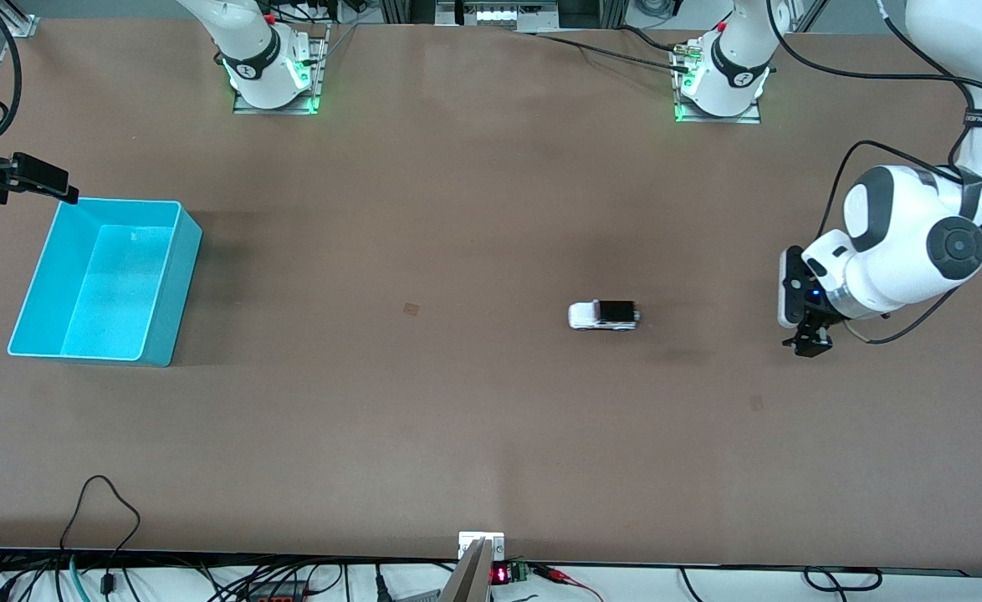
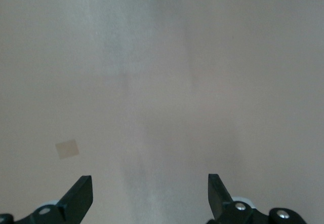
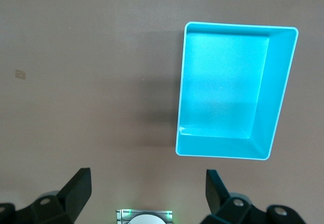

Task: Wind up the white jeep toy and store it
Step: 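Lift the left gripper off the jeep, letting it roll forward, then raise the left gripper away while the right gripper reaches out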

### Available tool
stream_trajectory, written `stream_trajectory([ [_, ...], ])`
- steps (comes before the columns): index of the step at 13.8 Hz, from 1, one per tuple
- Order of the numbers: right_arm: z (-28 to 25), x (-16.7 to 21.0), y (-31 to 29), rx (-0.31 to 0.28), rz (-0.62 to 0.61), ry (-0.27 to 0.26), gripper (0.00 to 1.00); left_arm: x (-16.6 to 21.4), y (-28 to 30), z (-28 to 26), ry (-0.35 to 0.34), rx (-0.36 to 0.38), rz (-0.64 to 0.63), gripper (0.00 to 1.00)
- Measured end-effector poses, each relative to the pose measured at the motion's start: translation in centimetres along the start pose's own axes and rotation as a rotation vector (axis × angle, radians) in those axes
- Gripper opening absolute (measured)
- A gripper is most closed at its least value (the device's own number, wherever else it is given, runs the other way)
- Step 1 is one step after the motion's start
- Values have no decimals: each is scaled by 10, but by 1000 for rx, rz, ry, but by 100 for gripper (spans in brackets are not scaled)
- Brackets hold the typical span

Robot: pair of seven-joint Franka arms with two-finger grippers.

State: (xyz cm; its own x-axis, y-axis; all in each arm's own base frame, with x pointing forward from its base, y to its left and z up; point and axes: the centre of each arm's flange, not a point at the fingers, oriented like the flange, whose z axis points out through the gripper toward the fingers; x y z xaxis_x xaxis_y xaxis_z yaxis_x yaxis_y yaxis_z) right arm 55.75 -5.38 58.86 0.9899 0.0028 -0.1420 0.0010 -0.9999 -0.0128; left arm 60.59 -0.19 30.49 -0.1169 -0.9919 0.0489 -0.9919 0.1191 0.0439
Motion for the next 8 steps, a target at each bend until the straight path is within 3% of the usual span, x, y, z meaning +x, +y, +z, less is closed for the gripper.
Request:
stream_trajectory([
  [5, 0, 0, 0, 0, 0, 0, 100, 20, -2, -1, -2, 1, -24, 100],
  [8, 0, 0, 0, 0, 0, 0, 100, 25, -3, -10, -6, 17, -102, 100],
])
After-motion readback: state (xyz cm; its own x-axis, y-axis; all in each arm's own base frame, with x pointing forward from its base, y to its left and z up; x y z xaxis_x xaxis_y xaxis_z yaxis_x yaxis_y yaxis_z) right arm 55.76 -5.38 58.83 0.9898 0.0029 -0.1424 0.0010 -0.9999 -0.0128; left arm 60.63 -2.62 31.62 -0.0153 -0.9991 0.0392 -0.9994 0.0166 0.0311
